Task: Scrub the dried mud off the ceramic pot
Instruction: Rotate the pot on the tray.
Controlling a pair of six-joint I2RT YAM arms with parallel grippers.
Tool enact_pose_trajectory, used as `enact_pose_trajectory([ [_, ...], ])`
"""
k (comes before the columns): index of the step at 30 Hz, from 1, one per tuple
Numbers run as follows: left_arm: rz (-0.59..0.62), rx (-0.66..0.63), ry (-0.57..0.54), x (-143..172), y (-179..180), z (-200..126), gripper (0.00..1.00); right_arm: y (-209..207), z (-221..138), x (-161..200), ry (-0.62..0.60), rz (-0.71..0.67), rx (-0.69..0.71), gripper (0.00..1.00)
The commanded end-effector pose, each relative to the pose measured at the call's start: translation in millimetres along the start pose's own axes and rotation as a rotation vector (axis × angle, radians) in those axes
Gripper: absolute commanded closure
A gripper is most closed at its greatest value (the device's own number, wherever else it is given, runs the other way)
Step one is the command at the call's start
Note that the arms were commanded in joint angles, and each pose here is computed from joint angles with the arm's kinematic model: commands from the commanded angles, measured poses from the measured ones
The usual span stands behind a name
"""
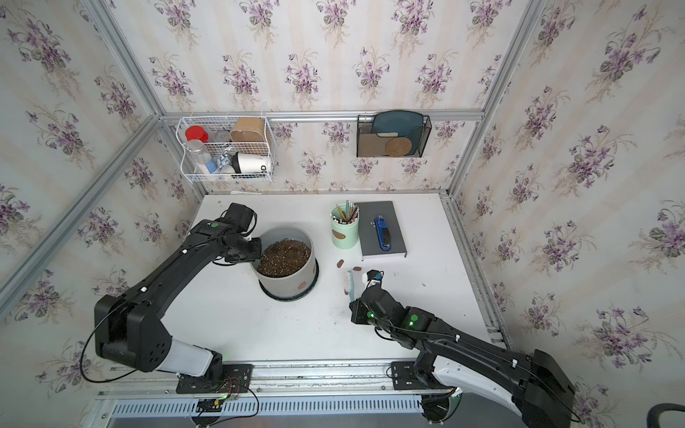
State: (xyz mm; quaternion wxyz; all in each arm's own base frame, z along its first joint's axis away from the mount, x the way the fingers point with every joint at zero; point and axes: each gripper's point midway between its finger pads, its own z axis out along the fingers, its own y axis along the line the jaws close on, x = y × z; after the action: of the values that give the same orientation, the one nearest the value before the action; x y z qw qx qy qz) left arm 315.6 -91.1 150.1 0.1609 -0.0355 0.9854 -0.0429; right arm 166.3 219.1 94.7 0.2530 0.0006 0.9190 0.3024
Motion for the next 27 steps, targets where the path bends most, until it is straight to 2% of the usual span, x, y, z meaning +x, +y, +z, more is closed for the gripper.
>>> enact_pose_trajectory([
  [1, -0.006, 0.082, 0.032, 10.2, -12.1, -5.6, 0.87, 7.8, 3.0, -3.6, -0.012, 0.009, -0.027, 1.00],
  [3, -0.006, 0.093, 0.023, 7.9, -14.8, -5.1, 0.76, 9.1, 5.3, -3.5, -0.007, 0.008, -0.026, 1.00],
  [6, -0.001, 0.103, 0.001, -3.4, -18.8, -4.8, 0.70, 13.4, 8.2, -2.9, 0.004, 0.000, -0.028, 1.00],
  [10, 0.009, 0.106, -0.040, -18.9, -22.6, -5.3, 0.66, 14.7, 11.7, -0.9, 0.015, -0.013, -0.014, 1.00],
  [13, 0.018, 0.082, -0.026, -22.5, -21.1, 2.6, 0.66, 15.7, 14.5, 0.4, 0.023, -0.018, -0.008, 1.00],
  [20, 0.034, 0.056, 0.012, -13.8, -16.0, 13.7, 0.74, 23.3, 20.2, -4.4, 0.020, -0.033, 0.004, 1.00],
  [27, 0.042, 0.054, 0.029, -6.8, -13.8, 15.2, 0.99, 31.9, 38.6, -11.5, 0.044, -0.074, 0.046, 1.00],
])
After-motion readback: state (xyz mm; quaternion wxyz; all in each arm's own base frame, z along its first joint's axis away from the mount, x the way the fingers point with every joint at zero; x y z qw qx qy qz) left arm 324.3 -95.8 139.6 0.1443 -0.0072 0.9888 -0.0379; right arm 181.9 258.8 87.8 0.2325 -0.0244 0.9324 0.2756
